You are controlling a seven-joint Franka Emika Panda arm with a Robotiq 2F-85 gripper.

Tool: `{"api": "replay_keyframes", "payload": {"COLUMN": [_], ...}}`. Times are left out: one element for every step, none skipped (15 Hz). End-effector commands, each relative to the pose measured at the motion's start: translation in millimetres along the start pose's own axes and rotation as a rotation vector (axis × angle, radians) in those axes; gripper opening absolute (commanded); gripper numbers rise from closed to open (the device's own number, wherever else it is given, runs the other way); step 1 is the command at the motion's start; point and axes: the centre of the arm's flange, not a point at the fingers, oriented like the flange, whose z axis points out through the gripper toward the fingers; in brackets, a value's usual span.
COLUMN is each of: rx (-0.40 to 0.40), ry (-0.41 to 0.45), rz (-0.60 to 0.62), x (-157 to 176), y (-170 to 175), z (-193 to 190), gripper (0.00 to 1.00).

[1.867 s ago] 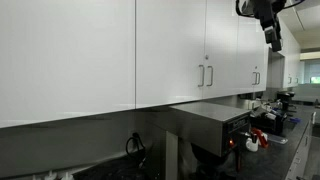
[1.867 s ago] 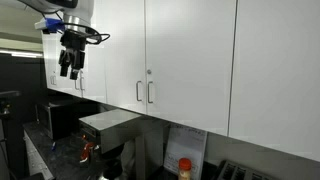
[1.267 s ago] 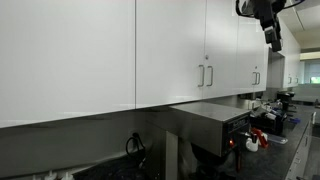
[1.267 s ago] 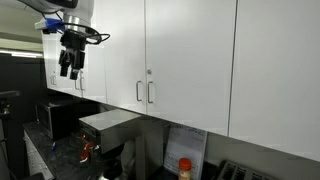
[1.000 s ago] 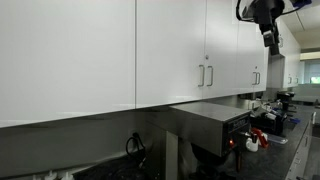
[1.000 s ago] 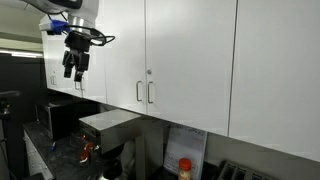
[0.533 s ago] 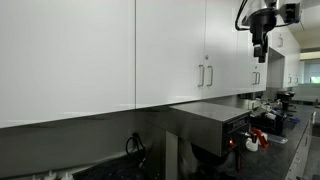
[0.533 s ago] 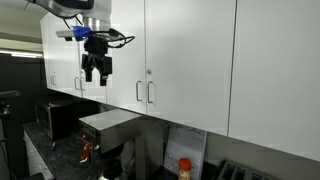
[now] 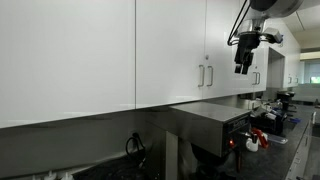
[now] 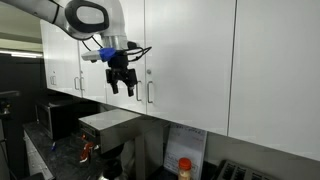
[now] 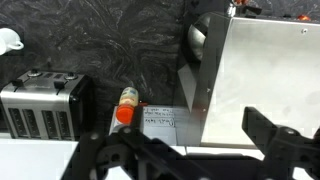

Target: Open the right door on the third upper cabinet from the left, remove the container of sugar from the cabinet and place it on top of the coffeemaker

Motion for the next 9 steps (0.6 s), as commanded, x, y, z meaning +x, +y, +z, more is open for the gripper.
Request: {"api": "replay_keyframes", "payload": {"rx": [-0.001,-0.002,-0.003,-0.004,-0.004,-0.004,-0.012,-0.004,-0.018], "ry": [0.002,0.007,0.012,0.016,0.017,0.017,0.04,0.058,0.088], "rz": [-0.002,-0.003,-0.005,-0.005,-0.005,-0.005,0.002,-0.002,-0.002], "x": [0.1,-0.4,-0.9,-1.5,-1.6,-1.6,-3.9,-3.5,-2.2], "y": [-0.8,-1.7,-2.6,-2.7,-2.6,-2.6,-2.9,-3.3,-3.6], "z": [-1.4,-3.7,-6.3,-8.0,-8.3,-8.4,-6.8,-5.6,-3.3], "gripper": [1.0,1.0,1.0,1.0,1.0,1.0,1.0,1.0,1.0]}}
